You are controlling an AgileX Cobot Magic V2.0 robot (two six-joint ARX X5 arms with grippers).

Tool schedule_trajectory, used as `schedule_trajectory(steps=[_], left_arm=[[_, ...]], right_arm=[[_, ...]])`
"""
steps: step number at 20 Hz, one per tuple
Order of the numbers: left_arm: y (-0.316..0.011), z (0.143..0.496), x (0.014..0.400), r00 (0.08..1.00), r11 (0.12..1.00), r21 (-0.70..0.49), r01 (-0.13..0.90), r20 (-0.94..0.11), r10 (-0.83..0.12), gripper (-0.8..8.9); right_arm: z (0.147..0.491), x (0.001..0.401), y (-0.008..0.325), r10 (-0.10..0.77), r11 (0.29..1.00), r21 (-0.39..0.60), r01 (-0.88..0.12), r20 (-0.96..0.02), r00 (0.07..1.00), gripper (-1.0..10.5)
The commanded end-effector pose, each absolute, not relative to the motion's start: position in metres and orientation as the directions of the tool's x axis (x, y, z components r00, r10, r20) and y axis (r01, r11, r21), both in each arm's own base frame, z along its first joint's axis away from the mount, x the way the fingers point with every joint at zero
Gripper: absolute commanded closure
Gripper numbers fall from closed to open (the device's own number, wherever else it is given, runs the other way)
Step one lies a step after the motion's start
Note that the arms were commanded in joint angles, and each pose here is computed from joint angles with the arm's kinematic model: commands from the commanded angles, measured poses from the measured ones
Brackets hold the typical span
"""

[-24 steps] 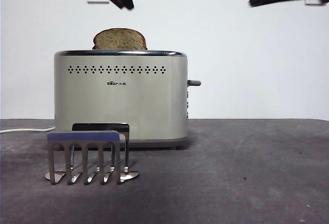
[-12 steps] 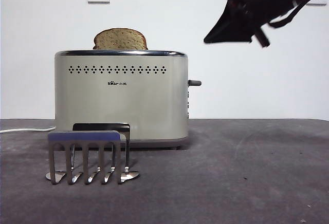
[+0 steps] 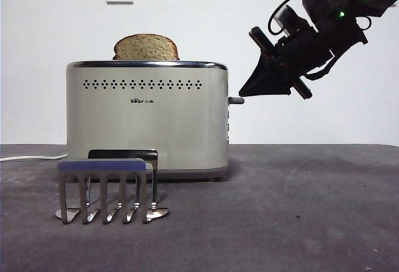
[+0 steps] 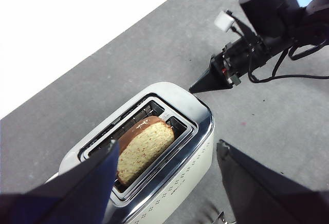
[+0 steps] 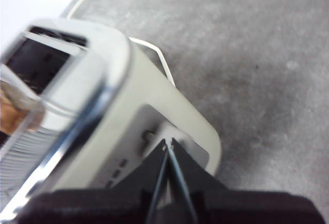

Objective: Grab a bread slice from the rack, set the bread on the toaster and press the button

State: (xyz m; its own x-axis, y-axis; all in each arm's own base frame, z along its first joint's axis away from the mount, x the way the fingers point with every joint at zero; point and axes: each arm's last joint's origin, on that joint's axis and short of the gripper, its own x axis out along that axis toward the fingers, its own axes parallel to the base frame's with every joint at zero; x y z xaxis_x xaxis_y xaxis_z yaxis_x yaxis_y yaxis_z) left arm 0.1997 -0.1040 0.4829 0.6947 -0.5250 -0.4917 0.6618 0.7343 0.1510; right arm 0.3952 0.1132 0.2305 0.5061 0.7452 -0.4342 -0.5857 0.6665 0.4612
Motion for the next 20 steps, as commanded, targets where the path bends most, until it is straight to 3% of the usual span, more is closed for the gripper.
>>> schedule_trajectory(steps=[1, 11, 20], left_arm=[[-0.104, 0.482, 0.200, 0.693, 0.738, 0.141, 0.660, -0.495, -0.525, 4.92], [-0.104, 0.481, 0.200, 0.689, 0.738, 0.138, 0.661, -0.502, -0.523, 4.95], [-0.104, 0.479, 0.199, 0.682, 0.738, 0.135, 0.662, -0.517, -0.517, 4.95]], right_arm=[[0.230, 0.397, 0.117, 0.748, 0.663, 0.455, -0.594, -0.427, 0.508, 9.6], [0.207, 0.402, 0.124, 0.734, 0.678, 0.463, -0.571, -0.472, 0.488, 9.6], [0.172, 0.402, 0.126, 0.675, 0.728, 0.451, -0.515, -0.601, 0.428, 9.6]])
